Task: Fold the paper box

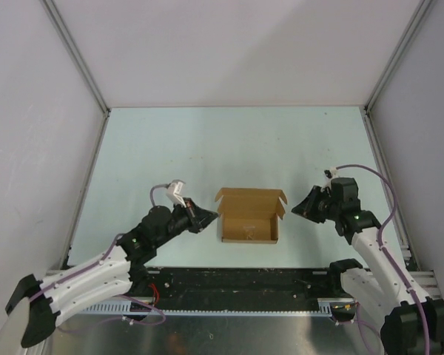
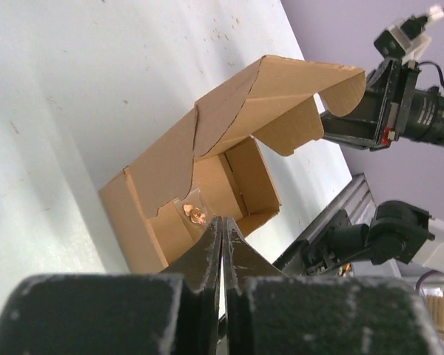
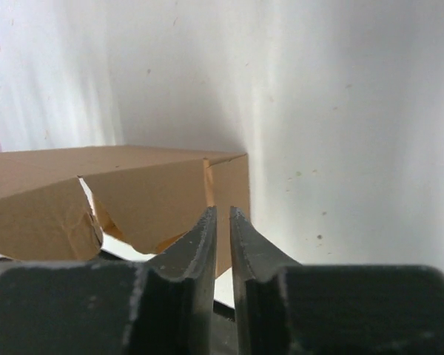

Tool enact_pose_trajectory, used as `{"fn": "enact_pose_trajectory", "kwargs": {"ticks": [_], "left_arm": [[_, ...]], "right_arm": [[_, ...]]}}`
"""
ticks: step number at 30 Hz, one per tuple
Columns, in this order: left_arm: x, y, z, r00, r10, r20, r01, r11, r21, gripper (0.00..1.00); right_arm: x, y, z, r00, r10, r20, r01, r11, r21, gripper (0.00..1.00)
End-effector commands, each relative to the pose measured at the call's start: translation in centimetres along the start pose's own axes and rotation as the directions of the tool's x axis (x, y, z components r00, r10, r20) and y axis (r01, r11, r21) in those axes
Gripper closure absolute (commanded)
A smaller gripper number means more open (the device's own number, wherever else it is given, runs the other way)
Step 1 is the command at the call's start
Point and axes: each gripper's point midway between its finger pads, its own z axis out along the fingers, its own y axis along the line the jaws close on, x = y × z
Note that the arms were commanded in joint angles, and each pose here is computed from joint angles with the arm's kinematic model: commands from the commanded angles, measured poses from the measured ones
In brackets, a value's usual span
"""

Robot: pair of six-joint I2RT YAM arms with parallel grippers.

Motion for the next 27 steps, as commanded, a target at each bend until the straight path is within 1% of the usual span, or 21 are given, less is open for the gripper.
{"fn": "enact_pose_trajectory", "kwargs": {"ticks": [1,3,4,5,6,7,8,9,11,13,14,15,16,17,18,19,20,21,22,25,27], "left_arm": [[-0.4,2.4,-1.6,0.998,-0.033,0.054,0.039,0.993,-0.111,0.94],[-0.2,3.4,-2.0,0.995,-0.074,0.068,0.083,0.988,-0.132,0.87],[-1.1,3.9,-2.3,0.989,-0.100,0.113,0.114,0.984,-0.134,0.84],[-0.7,4.6,-2.5,0.983,-0.144,0.112,0.159,0.977,-0.141,0.74],[-0.9,5.1,-2.6,0.978,-0.164,0.126,0.182,0.973,-0.145,0.68],[-1.7,5.8,-2.7,0.970,-0.180,0.163,0.206,0.966,-0.156,0.66],[-2.1,5.9,-2.9,0.965,-0.194,0.179,0.221,0.964,-0.151,0.61],[-2.6,6.0,-3.0,0.960,-0.200,0.197,0.232,0.960,-0.155,0.56],[-4.4,6.4,-3.4,0.944,-0.211,0.254,0.258,0.951,-0.169,0.44],[-5.6,7.2,-3.7,0.935,-0.213,0.285,0.275,0.940,-0.201,0.39],[-6.4,6.9,-3.7,0.934,-0.206,0.293,0.271,0.940,-0.205,0.32],[-6.9,6.8,-3.7,0.933,-0.205,0.295,0.271,0.940,-0.205,0.28],[-7.4,6.7,-3.7,0.933,-0.209,0.292,0.274,0.940,-0.203,0.20],[-8.2,6.1,-3.7,0.935,-0.202,0.292,0.263,0.946,-0.189,0.15],[-8.1,6.1,-3.5,0.941,-0.204,0.270,0.260,0.946,-0.192,0.10],[-8.8,6.0,-3.6,0.942,-0.192,0.276,0.249,0.949,-0.191,0.01],[-8.9,6.0,-3.6,0.942,-0.193,0.274,0.250,0.949,-0.191,0.00],[-8.8,6.0,-3.6,0.945,-0.202,0.257,0.253,0.950,-0.183,0.00],[-9.0,6.4,-3.7,0.939,-0.218,0.267,0.273,0.944,-0.187,0.00],[-8.6,7.0,-3.8,0.926,-0.262,0.271,0.319,0.928,-0.191,0.00],[-8.1,7.6,-3.8,0.915,-0.293,0.276,0.352,0.915,-0.197,0.00]], "right_arm": [[-1.9,-1.2,-0.8,0.995,0.042,0.095,-0.048,0.997,0.055,0.73],[-2.7,-1.3,-0.9,0.990,0.068,0.120,-0.073,0.996,0.045,0.65],[-3.1,-1.1,-0.9,0.988,0.078,0.133,-0.083,0.996,0.033,0.57],[-3.6,-1.1,-0.9,0.985,0.089,0.146,-0.094,0.995,0.027,0.55],[-3.9,-0.9,-1.0,0.983,0.106,0.150,-0.109,0.994,0.013,0.50],[-4.3,-0.7,-0.9,0.980,0.113,0.162,-0.115,0.993,0.005,0.47],[-4.6,-0.6,-0.8,0.978,0.120,0.169,-0.121,0.993,-0.002,0.43],[-5.1,-0.3,-0.9,0.974,0.136,0.180,-0.136,0.991,-0.010,0.37],[-5.9,-0.3,-0.7,0.967,0.162,0.195,-0.164,0.986,-0.006,0.35],[-6.9,-0.1,-0.6,0.964,0.170,0.205,-0.171,0.985,-0.010,0.34],[-7.1,-0.1,-0.5,0.964,0.172,0.205,-0.174,0.985,-0.009,0.35],[-7.6,0.1,-0.7,0.960,0.176,0.216,-0.177,0.984,-0.015,0.34],[-8.0,0.2,-0.7,0.959,0.177,0.222,-0.175,0.984,-0.028,0.34],[-8.0,0.4,-0.6,0.961,0.181,0.210,-0.175,0.984,-0.046,0.33],[-8.6,-0.2,-0.9,0.952,0.206,0.226,-0.200,0.979,-0.046,0.30],[-8.6,-0.6,-1.1,0.947,0.229,0.225,-0.225,0.973,-0.044,0.25],[-8.7,-0.6,-1.4,0.943,0.243,0.228,-0.238,0.970,-0.049,0.19],[-8.9,-1.0,-1.6,0.939,0.248,0.237,-0.245,0.969,-0.045,0.06],[-9.2,-1.5,-1.9,0.934,0.253,0.252,-0.251,0.967,-0.039,0.02],[-9.8,-1.6,-2.3,0.932,0.267,0.246,-0.254,0.964,-0.083,0.00],[-9.9,-1.3,-2.2,0.930,0.303,0.208,-0.281,0.951,-0.130,0.00]]}}
